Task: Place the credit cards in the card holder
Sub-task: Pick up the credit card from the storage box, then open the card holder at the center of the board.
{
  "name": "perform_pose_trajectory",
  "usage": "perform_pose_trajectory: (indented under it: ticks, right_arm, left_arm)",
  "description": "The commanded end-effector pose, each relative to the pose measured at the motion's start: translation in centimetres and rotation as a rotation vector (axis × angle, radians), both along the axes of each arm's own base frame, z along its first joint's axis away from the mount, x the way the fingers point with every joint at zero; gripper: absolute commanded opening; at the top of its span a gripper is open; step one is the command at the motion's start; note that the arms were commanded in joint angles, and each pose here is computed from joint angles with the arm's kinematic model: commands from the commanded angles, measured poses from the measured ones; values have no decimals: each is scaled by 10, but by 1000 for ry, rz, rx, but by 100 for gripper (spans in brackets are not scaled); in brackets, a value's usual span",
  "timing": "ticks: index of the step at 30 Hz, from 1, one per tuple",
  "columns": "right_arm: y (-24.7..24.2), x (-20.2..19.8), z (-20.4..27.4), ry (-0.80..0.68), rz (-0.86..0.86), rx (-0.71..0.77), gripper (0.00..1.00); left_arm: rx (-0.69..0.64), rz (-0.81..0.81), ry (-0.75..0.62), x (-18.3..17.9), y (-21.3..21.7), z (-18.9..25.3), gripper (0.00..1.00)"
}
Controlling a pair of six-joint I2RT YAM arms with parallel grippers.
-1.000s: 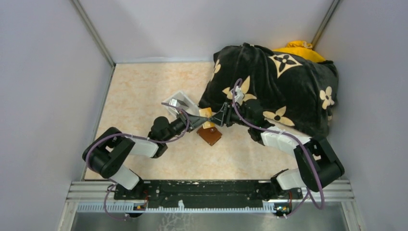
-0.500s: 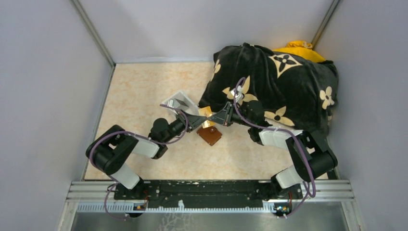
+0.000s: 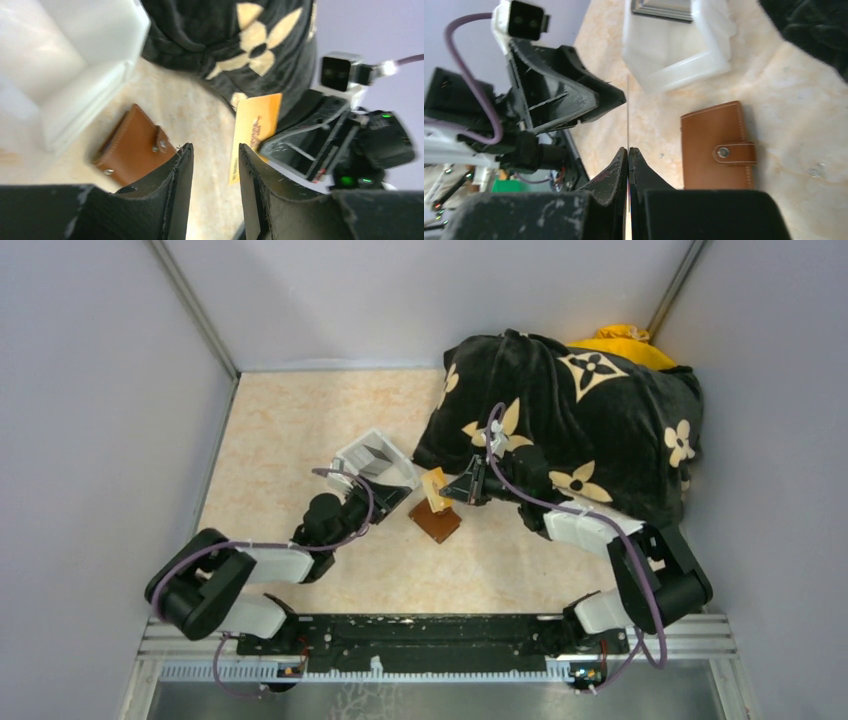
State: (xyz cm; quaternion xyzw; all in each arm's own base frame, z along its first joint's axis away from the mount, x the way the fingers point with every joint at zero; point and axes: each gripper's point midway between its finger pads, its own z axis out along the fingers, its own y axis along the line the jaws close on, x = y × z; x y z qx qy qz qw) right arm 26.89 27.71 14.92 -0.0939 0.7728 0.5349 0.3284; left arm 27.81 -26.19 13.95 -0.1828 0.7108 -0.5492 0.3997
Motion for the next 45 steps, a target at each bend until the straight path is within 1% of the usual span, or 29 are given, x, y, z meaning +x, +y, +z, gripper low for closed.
perform_pose_trajectory:
  ticks: [1,5,6,10,11,19,32,40,45]
  right_arm:
    - [-12,24,18,-142,-73,-196,0]
    - [-9,25,9,-150,-77,-393,0]
    - [-8,21,0,-134,-63,-460,0]
    - [5,15,-9,-156,-22,-621,0]
    - [6,14,-15,-154,-15,-660,0]
    - [13,3,-37,-177,20,-851,0]
    - [3,1,-63,-177,12,-967,0]
    - [-4,7,-59,-199,-34,-991,0]
    - [-4,10,-52,-213,-51,-981,0]
  left_arm:
    - [222,71,48,4,13,-29,44]
    - [342,56,83,-5,8,-45,37]
    - [375,55,100,-9,6,-52,35]
    - [468,43,134,-18,-3,-64,24]
    - [495,39,146,-21,-4,-68,23]
    - [638,52,186,-32,-7,-87,11]
    - [728,55,240,-35,-8,-112,9]
    - [762,56,261,-33,-10,-121,9]
    - [780,59,272,-32,-10,-125,9]
